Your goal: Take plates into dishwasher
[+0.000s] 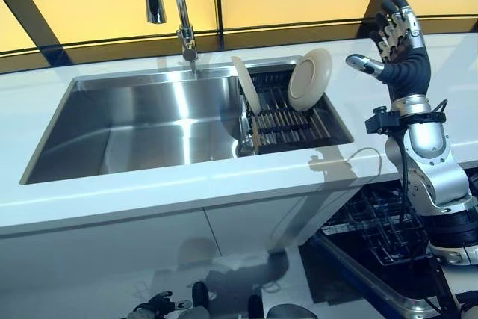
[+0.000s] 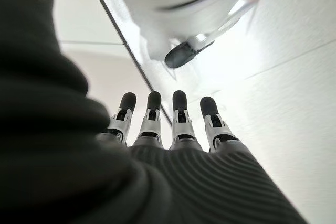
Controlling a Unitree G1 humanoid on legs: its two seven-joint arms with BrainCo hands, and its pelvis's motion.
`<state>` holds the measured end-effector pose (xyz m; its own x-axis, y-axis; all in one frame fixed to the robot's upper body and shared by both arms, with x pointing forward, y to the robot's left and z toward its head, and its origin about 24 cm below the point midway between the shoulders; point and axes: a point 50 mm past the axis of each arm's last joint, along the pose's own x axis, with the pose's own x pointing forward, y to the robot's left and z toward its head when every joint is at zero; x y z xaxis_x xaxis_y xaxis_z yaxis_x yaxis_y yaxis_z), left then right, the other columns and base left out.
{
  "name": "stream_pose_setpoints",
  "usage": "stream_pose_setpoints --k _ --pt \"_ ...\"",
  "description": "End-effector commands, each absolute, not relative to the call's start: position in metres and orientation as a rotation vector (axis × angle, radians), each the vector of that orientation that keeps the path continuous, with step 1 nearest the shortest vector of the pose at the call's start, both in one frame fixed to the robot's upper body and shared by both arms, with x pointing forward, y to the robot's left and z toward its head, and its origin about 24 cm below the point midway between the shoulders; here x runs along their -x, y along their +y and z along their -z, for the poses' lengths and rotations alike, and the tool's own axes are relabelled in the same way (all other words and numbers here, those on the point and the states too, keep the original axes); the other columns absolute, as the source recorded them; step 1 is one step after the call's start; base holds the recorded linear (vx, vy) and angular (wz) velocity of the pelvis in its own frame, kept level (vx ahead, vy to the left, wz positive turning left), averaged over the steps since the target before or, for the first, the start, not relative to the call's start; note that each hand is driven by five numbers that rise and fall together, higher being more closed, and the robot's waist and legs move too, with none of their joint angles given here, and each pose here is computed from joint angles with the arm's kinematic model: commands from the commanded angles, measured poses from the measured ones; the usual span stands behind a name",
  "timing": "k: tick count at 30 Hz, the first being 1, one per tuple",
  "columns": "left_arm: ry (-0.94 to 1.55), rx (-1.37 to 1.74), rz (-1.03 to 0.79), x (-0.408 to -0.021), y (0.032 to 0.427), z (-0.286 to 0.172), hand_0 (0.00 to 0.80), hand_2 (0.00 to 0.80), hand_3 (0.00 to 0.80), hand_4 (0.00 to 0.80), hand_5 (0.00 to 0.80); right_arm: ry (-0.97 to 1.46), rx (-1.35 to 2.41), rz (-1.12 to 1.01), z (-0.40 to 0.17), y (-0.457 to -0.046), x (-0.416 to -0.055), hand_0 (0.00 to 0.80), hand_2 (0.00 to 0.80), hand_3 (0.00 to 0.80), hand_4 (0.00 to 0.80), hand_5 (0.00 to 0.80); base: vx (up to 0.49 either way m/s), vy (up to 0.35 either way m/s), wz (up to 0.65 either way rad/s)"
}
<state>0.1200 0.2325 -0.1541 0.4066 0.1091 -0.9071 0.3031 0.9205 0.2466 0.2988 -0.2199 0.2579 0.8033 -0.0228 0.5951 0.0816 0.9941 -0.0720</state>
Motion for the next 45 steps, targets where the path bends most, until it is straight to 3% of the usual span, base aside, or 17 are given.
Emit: stream_pose_setpoints --k 1,11,18,29,45 --pt "1.107 -0.467 0.100 -0.133 0.248 0.146 0.000 0.000 0.000 0.000 0.000 -0.753 0.040 0.090 -0.273 -0.225 -0.288 0.000 0.000 0.000 0.000 0.000 0.182 0.415 -0.37" --pt "1.147 -0.513 0.110 -0.128 0.257 0.145 0.000 0.000 0.000 0.000 0.000 -0.632 0.077 0.165 -0.259 -0.243 -0.299 0.000 0.000 0.000 0.000 0.000 0.145 0.227 -0.23" --pt "1.176 -0.539 0.091 -0.125 0.262 0.144 0.000 0.000 0.000 0.000 0.000 -0.572 0.048 0.189 -0.256 -0.251 -0.307 0.000 0.000 0.000 0.000 0.000 0.027 -0.119 -0.37" --pt "1.131 -0.527 0.147 -0.131 0.255 0.143 0.000 0.000 0.000 0.000 0.000 -0.505 0.089 0.229 -0.251 -0.256 -0.317 0.000 0.000 0.000 0.000 0.000 0.087 -0.166 0.20" --pt "1.187 -0.532 0.168 -0.109 0.254 0.150 0.000 0.000 0.000 0.000 0.000 -0.179 -0.009 0.198 -0.227 -0.269 -0.344 0.000 0.000 0.000 0.000 0.000 0.062 -0.029 0.04"
